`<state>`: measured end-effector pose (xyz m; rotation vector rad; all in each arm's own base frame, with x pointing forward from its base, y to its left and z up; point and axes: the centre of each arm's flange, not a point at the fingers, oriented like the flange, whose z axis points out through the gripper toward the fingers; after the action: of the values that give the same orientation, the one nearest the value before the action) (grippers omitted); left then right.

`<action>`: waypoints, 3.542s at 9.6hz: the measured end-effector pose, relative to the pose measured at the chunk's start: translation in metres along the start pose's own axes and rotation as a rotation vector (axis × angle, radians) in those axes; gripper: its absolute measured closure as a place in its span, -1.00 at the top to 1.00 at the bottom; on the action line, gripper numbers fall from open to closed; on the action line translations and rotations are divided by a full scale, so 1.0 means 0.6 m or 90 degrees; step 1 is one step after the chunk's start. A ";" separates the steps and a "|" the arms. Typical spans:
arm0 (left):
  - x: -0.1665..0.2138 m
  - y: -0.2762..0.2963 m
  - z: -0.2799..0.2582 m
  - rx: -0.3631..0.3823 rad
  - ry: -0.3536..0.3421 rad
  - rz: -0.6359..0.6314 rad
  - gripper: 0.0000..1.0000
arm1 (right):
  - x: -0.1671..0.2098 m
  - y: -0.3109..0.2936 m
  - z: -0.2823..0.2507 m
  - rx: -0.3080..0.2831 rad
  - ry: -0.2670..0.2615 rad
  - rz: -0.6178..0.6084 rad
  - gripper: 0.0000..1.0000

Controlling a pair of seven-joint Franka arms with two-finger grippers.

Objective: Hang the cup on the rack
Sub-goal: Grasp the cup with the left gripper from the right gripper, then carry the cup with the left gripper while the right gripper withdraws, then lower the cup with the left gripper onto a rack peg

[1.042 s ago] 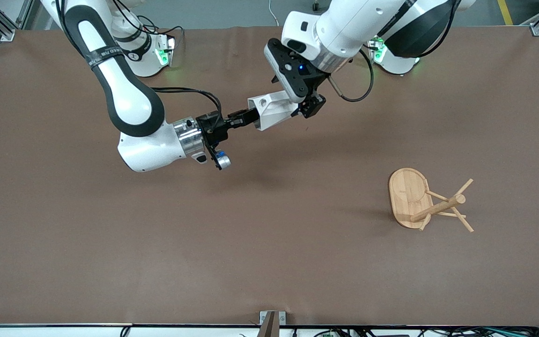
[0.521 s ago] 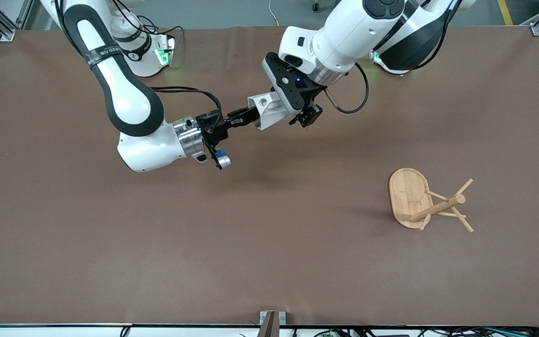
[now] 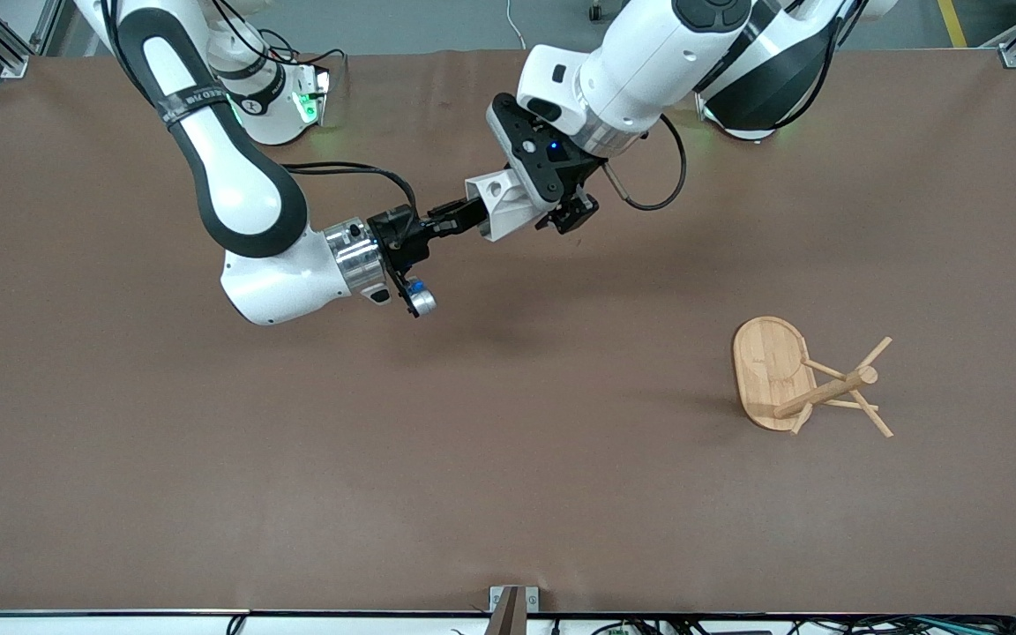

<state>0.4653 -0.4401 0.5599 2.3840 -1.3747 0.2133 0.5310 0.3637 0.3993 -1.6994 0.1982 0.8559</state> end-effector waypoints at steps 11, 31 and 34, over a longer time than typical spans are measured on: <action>-0.005 -0.025 0.013 0.020 -0.016 0.000 0.52 | 0.017 0.026 -0.190 -0.147 0.129 0.066 1.00; -0.219 -0.425 -0.069 0.128 0.019 -0.604 0.52 | -0.461 -0.098 -0.670 -0.782 0.562 -0.016 1.00; -0.258 -0.432 -0.012 0.133 0.039 -0.625 0.52 | -0.460 -0.101 -0.665 -0.768 0.559 -0.034 1.00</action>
<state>0.6092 -0.1965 0.4540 2.8739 -0.0467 0.1494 0.5389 -0.0577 0.6468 -3.1330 0.2333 0.0338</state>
